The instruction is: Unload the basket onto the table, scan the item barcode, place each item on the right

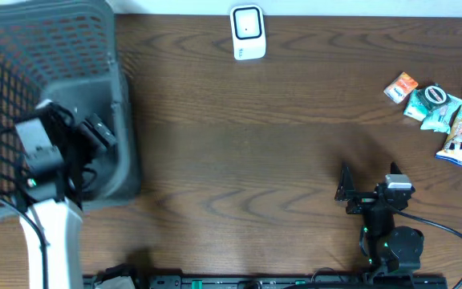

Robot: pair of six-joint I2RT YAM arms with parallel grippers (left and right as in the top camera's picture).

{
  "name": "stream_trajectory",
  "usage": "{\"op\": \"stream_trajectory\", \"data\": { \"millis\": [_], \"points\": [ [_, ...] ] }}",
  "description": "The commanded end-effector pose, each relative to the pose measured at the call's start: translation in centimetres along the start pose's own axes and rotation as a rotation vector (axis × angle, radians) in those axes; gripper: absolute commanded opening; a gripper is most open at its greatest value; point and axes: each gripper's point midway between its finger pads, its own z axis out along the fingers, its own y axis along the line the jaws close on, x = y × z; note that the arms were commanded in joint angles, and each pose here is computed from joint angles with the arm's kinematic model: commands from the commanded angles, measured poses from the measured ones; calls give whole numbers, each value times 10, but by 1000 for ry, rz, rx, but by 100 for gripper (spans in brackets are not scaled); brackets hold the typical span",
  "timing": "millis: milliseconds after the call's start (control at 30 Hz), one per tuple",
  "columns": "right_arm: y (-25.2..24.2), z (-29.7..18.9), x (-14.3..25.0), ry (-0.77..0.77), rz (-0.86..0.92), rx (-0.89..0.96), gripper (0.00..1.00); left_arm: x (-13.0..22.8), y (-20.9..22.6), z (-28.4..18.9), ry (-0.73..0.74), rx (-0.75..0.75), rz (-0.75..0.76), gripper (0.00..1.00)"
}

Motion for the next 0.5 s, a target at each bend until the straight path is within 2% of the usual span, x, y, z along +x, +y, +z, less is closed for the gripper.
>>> {"op": "stream_trajectory", "data": {
  "millis": [0,133,467],
  "points": [
    [1,0,1,0,-12,-5,99,24,-19,-4,-20,109,139,98],
    [1,0,1,0,-12,-5,99,25,-27,-9,-91,148,192,98],
    [1,0,1,1,-12,-5,99,-15,-45,-29,-292,207,216,98]
  ]
}}
